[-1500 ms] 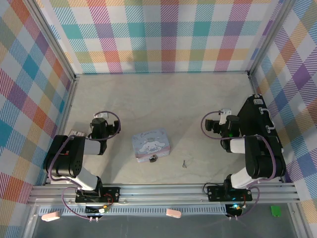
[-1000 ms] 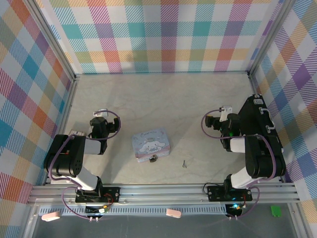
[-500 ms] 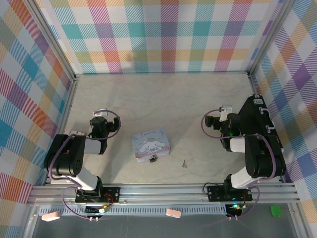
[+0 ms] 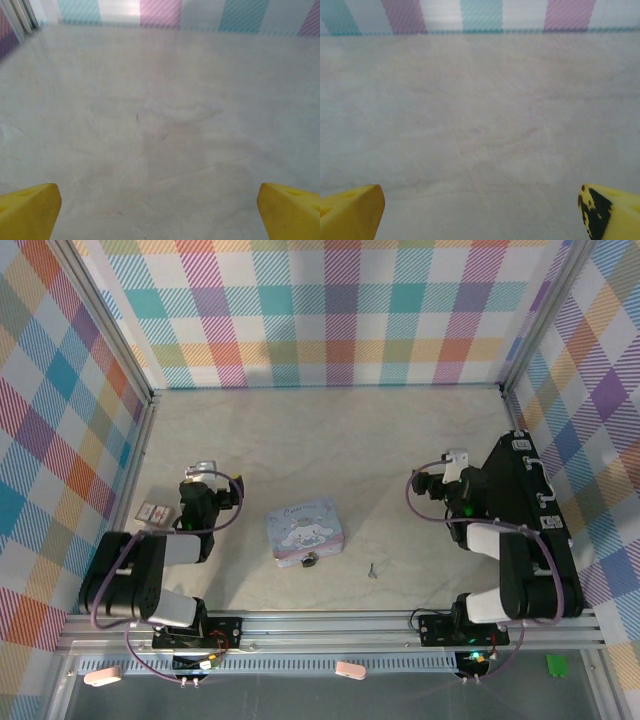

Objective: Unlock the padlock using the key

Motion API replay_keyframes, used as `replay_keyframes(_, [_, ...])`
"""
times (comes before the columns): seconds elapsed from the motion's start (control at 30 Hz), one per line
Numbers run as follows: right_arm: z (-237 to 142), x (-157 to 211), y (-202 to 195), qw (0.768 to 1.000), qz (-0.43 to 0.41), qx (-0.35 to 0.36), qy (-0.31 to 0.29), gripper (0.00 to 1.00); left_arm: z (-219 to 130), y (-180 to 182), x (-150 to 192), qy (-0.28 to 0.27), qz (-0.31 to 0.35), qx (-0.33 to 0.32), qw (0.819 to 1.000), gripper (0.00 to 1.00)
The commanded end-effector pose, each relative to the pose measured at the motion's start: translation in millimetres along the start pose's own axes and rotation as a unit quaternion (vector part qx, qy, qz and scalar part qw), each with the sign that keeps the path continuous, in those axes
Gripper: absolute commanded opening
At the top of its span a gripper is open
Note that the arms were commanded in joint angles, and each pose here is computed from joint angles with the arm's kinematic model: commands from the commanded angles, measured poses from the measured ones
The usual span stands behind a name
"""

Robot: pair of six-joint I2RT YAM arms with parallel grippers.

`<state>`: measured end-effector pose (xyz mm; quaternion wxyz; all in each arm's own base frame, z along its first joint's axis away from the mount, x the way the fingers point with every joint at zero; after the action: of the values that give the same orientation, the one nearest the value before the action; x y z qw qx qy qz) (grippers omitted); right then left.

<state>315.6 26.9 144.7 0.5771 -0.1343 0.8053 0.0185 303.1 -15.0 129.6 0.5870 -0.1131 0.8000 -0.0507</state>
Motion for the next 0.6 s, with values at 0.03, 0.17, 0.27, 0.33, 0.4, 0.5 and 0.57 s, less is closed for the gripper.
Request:
replay_keyframes(0.03, [-25.4, -28.0, 12.5, 1.0, -0.002, -0.021, -0.023, 0.99, -32.4, -9.0, -33.4, -0.065, -0.007, -0.006, 0.998, 1.0])
replay_keyframes(0.17, [-61.8, -77.4, 11.1, 0.99, 0.127, -0.036, -0.04, 0.99, -66.4, -12.3, -58.5, -0.066, -0.087, -0.014, 0.994, 1.0])
replay_keyframes(0.27, [-88.2, -96.9, 7.8, 0.967, 0.252, -0.025, -0.008, 0.99, -89.2, -3.5, -73.7, -0.046, -0.205, -0.062, 0.976, 1.0])
replay_keyframes(0.33, [-106.8, -84.4, 1.7, 0.922, 0.376, 0.042, 0.078, 0.99, -103.5, 7.1, -75.0, -0.027, -0.26, -0.118, 0.958, 1.0])
replay_keyframes(0.4, [-116.3, -89.2, 5.5, 0.921, 0.378, 0.016, 0.096, 0.99, -121.7, 21.3, -68.6, 0.0, -0.3, -0.193, 0.934, 1.0])
replay_keyframes(0.5, [-123.9, -86.0, 19.0, 0.915, 0.375, -0.035, 0.148, 0.99, -132.5, 17.4, -69.2, 0.034, -0.277, -0.172, 0.945, 1.0])
replay_keyframes(0.57, [-126.5, -79.8, 28.7, 0.9, 0.384, -0.063, 0.199, 0.99, -137.1, 14.6, -62.6, 0.054, -0.279, -0.151, 0.947, 1.0])
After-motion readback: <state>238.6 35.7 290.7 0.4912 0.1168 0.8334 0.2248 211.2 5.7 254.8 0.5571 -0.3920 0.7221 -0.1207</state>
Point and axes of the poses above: each hand's point on the last joint's axis, 136 mm out from that joint toward the fingers, its own z axis out along the fingers, its own y axis along the line the jaws close on, x = y × z, the point moved 7 cm from there along -z, back along the fingers, and after that the axes turned 11 degrees about -z, right-handed, at the moved point
